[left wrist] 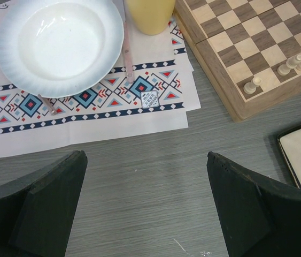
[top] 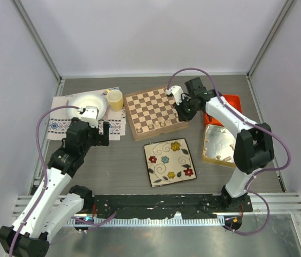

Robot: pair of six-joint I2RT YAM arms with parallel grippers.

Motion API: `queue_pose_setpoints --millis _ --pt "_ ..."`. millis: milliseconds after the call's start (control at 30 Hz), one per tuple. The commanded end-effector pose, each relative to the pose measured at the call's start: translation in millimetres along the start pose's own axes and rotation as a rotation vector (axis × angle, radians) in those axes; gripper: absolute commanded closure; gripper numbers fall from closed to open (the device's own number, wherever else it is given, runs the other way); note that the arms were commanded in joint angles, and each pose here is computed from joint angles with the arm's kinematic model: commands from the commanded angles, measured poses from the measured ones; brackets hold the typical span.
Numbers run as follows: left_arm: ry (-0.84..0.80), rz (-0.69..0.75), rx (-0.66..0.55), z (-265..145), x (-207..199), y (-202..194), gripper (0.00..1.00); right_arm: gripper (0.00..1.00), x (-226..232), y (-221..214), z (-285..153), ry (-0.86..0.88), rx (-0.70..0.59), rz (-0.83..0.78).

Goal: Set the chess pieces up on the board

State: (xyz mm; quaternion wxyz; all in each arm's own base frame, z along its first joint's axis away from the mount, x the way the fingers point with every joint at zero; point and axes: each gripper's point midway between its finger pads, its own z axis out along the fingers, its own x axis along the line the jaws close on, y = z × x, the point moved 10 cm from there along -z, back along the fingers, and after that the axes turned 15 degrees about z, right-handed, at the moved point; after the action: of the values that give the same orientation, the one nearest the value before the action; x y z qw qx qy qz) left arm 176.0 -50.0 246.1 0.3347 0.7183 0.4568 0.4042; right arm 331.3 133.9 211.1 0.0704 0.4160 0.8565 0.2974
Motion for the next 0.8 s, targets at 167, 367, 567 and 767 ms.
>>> queue_pose_setpoints --millis 167,367,567,767 --pt "-0.002 0.010 -0.041 2 1 4 0.01 0.98 -10 30 23 -0.055 0.001 -0.032" --pt "-0.006 0.010 -0.045 2 1 5 0.01 0.98 -10 31 33 -0.051 0.027 -0.031" --pt "-0.008 0.009 -0.047 1 1 5 0.00 0.96 -9 30 46 -0.046 0.058 -0.033" --pt "-0.011 0.010 -0.044 2 0 4 0.00 0.94 -12 33 59 -0.055 0.085 -0.029"
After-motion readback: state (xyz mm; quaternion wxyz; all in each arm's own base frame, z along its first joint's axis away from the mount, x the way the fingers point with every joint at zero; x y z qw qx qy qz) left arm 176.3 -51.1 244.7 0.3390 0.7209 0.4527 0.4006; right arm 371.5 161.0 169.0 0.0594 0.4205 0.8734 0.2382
